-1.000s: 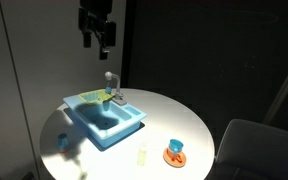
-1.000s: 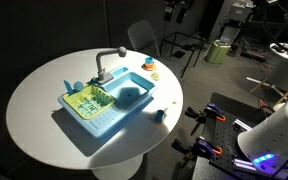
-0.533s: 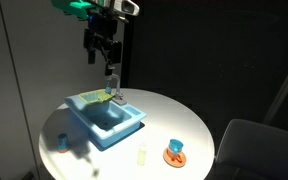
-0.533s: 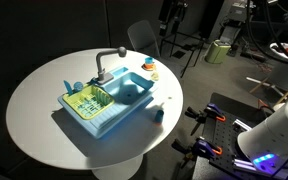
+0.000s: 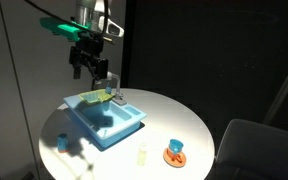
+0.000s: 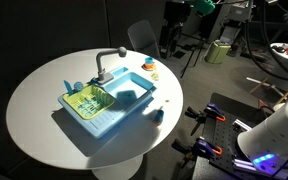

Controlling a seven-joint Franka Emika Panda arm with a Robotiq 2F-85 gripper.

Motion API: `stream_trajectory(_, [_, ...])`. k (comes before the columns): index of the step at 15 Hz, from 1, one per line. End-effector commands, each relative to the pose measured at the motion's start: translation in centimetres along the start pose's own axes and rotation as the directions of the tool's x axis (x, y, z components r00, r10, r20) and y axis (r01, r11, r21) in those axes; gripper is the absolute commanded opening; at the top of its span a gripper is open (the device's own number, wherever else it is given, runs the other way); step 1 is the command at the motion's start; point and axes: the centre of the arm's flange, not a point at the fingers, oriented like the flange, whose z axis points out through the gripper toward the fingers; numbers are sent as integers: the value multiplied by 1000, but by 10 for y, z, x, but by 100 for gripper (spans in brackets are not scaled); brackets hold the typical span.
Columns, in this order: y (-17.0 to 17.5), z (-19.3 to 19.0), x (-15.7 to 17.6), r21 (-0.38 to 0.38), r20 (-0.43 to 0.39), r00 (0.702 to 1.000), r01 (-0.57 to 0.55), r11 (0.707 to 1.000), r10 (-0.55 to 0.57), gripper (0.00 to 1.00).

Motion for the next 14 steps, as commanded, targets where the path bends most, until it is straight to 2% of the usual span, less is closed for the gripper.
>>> stream_trajectory(1, [-19,32,-11,-25,-6,999,39,999,-39,100])
stream_trajectory(6, [-32,78,-15,-42,-33,998,50,998,-51,100])
stream_trajectory(14, [-24,161,-29,-121,-61,990,119,985,-128,100])
